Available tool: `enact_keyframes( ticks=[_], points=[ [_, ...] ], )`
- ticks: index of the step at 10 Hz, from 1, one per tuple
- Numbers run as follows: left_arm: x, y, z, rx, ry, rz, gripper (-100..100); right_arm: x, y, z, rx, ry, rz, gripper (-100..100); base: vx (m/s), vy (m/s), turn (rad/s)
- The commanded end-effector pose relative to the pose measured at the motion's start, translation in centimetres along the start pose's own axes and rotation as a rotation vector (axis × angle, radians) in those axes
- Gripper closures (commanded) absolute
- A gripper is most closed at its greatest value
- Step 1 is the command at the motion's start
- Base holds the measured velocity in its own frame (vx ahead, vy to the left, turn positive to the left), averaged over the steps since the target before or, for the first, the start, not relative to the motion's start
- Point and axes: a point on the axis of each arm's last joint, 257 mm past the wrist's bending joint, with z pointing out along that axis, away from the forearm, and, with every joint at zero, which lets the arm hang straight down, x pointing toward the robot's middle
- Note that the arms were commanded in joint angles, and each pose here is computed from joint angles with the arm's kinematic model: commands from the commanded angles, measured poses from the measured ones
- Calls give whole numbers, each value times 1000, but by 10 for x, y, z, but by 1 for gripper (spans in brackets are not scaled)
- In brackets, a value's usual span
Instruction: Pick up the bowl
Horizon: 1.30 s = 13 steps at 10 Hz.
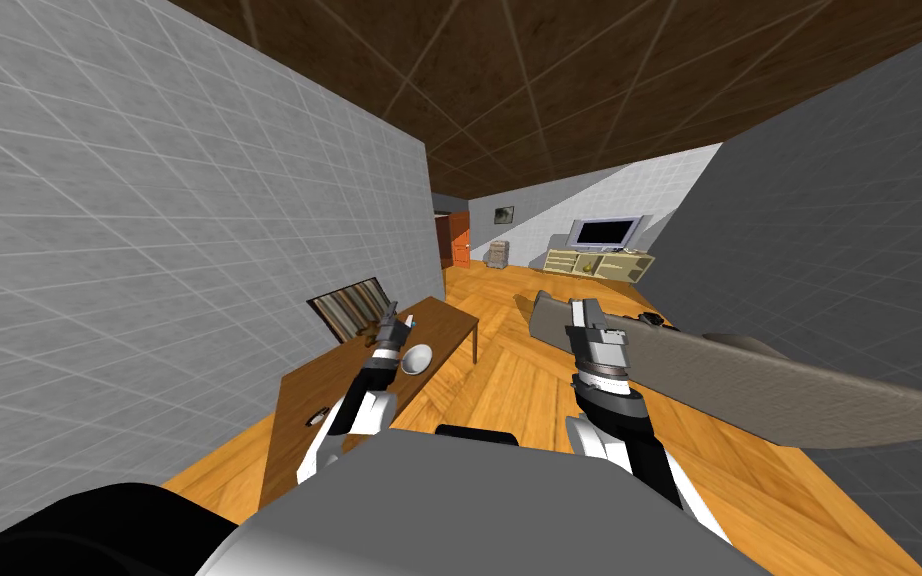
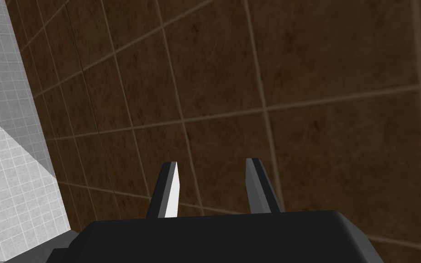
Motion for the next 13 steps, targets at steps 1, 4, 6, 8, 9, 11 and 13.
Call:
enact_keyframes(
  ticks=[1, 4, 6, 8, 9, 11, 13],
  points=[
    [-1, 8, 1, -32, -3, -12, -100, 0, 0, 0, 0, 0, 0, 0, 17, -4, -6],
    [-5, 38, 2, -133, -13, -58, -100, 0, 0, 0, 0, 0, 0, 0, 30, -6, -12],
    [-7, 54, 2, -187, -20, -81, -100, 0, 0, 0, 0, 0, 0, 0, 24, -8, -8],
    [-9, 70, 0, -243, -27, -103, -100, 0, 0, 0, 0, 0, 0, 0, 22, -7, -9],
    [-11, 83, -1, -284, -33, -125, -100, 0, 0, 0, 0, 0, 0, 0, 24, -10, -10],
    [-12, 99, -4, -339, -42, -146, -100, 0, 0, 0, 0, 0, 0, 0, 24, -11, -9],
    [-14, 116, -9, -399, -52, -165, -100, 0, 0, 0, 0, 0, 0, 0, 25, -13, -9]
  ],
)
